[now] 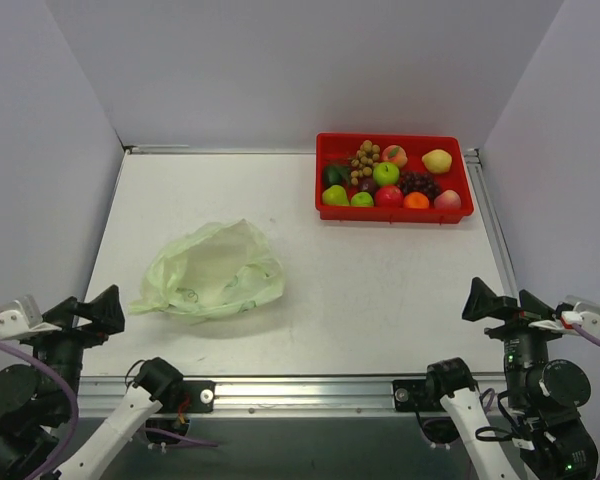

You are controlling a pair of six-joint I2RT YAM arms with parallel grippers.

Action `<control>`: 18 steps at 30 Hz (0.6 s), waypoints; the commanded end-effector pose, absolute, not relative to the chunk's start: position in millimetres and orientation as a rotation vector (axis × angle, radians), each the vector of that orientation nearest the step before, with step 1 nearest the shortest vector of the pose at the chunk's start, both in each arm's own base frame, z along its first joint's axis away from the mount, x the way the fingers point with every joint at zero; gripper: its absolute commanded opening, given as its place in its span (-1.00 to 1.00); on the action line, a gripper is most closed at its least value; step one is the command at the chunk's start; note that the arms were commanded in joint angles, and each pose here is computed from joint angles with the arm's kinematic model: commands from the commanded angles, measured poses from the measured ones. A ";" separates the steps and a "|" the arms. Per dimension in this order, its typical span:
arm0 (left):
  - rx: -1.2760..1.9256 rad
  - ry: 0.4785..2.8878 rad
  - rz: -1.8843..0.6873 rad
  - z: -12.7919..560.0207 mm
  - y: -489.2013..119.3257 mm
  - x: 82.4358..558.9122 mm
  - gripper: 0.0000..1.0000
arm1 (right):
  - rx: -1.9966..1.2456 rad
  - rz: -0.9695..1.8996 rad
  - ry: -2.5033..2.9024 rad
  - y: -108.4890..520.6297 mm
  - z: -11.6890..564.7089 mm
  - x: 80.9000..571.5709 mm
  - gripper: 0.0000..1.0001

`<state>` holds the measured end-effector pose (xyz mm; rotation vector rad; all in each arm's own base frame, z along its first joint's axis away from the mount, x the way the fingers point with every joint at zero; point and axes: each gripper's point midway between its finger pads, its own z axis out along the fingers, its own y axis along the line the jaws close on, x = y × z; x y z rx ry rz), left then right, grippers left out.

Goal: Untie the knot of the plastic bag and take out the fruit

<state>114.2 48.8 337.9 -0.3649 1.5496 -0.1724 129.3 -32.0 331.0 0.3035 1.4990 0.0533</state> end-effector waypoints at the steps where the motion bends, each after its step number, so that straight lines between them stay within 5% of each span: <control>1: -0.427 1.451 -0.136 350.0 68.9 105.6 0.95 | 0.297 0.050 1.467 -33.5 336.2 127.1 1.00; 18: -0.559 1.365 -0.136 335.8 89.5 97.0 0.95 | 0.189 0.074 1.501 -18.7 336.5 132.2 1.00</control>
